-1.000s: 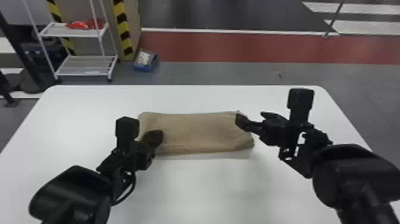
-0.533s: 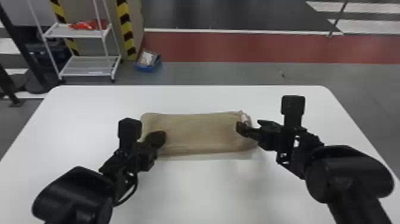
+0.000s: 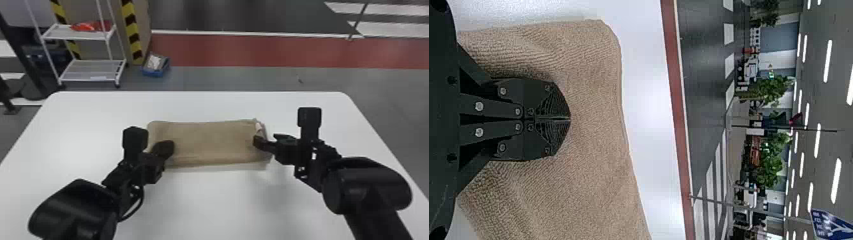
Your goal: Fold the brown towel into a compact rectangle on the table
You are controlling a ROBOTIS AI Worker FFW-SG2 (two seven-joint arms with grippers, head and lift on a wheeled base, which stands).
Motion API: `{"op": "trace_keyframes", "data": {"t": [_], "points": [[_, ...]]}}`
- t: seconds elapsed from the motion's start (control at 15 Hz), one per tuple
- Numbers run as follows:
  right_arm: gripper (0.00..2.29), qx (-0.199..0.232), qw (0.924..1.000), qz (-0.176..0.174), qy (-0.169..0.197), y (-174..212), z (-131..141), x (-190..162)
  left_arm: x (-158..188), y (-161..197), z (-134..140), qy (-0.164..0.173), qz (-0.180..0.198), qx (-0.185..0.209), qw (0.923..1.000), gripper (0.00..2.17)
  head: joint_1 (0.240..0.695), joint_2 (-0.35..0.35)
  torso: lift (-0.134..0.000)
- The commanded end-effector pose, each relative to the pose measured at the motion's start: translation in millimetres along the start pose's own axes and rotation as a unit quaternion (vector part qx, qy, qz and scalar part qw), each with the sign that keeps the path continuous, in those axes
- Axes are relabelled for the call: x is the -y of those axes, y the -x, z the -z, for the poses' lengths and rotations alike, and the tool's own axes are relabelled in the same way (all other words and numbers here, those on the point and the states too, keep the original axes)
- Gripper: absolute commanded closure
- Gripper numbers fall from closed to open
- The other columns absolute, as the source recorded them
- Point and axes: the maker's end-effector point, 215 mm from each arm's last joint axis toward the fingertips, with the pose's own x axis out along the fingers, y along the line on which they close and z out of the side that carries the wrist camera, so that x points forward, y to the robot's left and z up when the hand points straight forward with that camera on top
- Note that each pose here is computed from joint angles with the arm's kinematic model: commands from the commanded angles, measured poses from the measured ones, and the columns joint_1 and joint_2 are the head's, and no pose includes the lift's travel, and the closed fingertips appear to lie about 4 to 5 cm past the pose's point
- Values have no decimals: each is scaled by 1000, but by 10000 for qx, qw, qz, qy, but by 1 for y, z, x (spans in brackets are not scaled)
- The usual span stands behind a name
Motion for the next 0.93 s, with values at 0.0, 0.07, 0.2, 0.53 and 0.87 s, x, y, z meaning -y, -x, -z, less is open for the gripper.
{"op": "trace_keyframes", "data": {"t": [0.0,0.07,0.2,0.53,0.87], "points": [[407,-49,10000,-7,0,-3,2,1,0,0,-1,-2,-3,6,10000,1720,695,-52,-123],[414,-75,10000,-31,-17,-5,4,1,0,0,0,-2,-3,-10,10000,1720,695,-53,-123],[505,-138,9998,-98,-127,-6,7,-3,0,0,0,-9,-6,-10,10000,1720,695,-51,-123],[920,-365,9986,-299,-228,-9,15,-12,-1,-1,-3,-18,-4,12,10000,1720,695,-44,-123],[1295,-214,9972,-580,-420,-3,4,-25,-1,-2,-8,-37,12,33,10000,1720,695,-35,-123]]}}
